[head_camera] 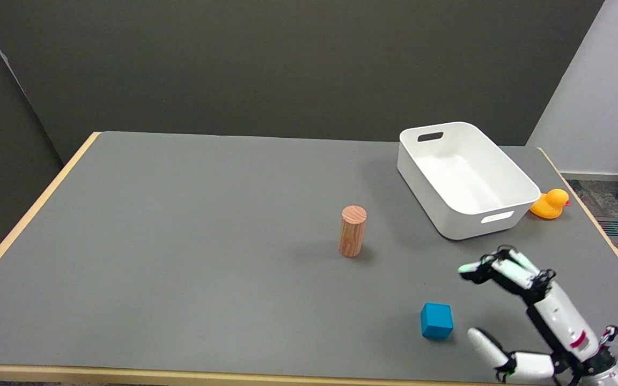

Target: Pick up the cube.

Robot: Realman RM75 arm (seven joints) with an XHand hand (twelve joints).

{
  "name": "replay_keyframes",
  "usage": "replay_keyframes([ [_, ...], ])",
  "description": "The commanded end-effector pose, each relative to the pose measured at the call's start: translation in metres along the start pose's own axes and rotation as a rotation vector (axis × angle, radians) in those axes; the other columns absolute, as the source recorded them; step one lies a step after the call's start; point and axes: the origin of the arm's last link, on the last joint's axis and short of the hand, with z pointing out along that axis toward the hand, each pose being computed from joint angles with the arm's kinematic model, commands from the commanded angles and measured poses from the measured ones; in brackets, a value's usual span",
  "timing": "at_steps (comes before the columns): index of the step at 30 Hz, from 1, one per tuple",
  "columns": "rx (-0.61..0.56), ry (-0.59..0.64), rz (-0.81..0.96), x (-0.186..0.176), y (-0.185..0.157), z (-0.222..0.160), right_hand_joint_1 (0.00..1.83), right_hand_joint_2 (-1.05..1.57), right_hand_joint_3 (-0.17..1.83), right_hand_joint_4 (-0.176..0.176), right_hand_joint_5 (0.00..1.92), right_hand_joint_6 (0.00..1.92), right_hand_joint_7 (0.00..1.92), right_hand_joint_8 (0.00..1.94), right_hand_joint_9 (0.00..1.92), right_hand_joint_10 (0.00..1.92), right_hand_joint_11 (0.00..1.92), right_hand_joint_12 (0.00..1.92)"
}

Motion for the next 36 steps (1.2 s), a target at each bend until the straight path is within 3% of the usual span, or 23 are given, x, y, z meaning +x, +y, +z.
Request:
replay_keyframes([
  [1, 0.093, -0.149, -0.076, -0.026, -0.026, -0.005, 0.63, 0.63, 0.88, -0.033, 0.40, 0.76, 0.56, 0.70, 0.49, 1.16, 0.18, 1.41],
  [16, 0.054, -0.239, -0.142, -0.036, 0.008, 0.029, 0.61, 0.61, 0.88, -0.031, 0.37, 0.69, 0.51, 0.63, 0.44, 1.11, 0.16, 1.39],
  [36, -0.072, -0.243, -0.203, -0.031, 0.033, 0.014, 0.61, 0.63, 0.86, -0.026, 0.36, 0.67, 0.50, 0.58, 0.43, 1.10, 0.15, 1.36],
])
